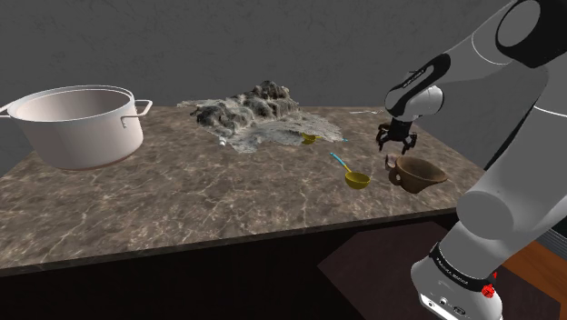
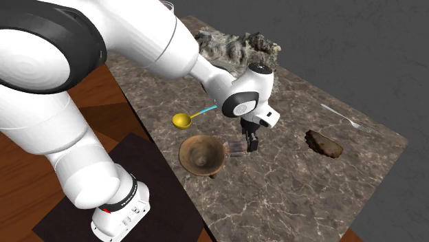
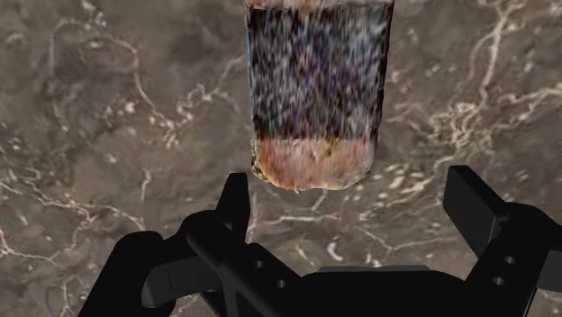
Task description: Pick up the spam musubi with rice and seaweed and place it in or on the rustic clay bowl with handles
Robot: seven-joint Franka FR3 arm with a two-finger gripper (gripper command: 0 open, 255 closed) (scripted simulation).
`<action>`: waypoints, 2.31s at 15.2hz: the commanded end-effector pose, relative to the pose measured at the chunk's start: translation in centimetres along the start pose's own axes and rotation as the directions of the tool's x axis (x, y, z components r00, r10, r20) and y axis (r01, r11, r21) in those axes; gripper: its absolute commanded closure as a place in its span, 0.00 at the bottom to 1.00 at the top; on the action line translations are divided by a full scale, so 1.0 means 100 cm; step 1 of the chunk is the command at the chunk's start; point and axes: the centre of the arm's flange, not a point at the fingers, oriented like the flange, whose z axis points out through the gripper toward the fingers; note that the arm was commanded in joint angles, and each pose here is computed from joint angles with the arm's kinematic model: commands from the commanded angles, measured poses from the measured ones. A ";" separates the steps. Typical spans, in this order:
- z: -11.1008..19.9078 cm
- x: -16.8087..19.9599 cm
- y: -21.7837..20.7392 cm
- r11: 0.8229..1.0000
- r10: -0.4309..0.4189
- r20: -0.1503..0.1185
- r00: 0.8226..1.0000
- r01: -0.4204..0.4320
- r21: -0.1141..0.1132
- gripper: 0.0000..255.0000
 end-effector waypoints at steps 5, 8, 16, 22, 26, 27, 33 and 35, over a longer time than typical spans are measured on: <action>0.024 0.001 0.000 1.000 0.002 0.000 1.000 -0.002 0.000 0.00; 0.024 0.001 0.000 1.000 0.002 0.000 1.000 -0.002 0.000 0.00; 0.025 0.000 0.000 1.000 0.002 0.000 1.000 -0.002 0.000 1.00; 0.019 0.001 0.000 1.000 0.002 0.000 1.000 -0.002 0.000 1.00; -0.002 0.002 0.002 1.000 0.002 0.000 1.000 -0.002 0.000 1.00; -0.007 0.002 0.002 1.000 0.002 0.000 1.000 -0.002 0.000 1.00; -0.039 0.002 0.005 1.000 0.002 0.000 1.000 -0.002 0.000 1.00; -0.050 0.002 0.006 1.000 0.002 0.000 1.000 -0.002 0.000 1.00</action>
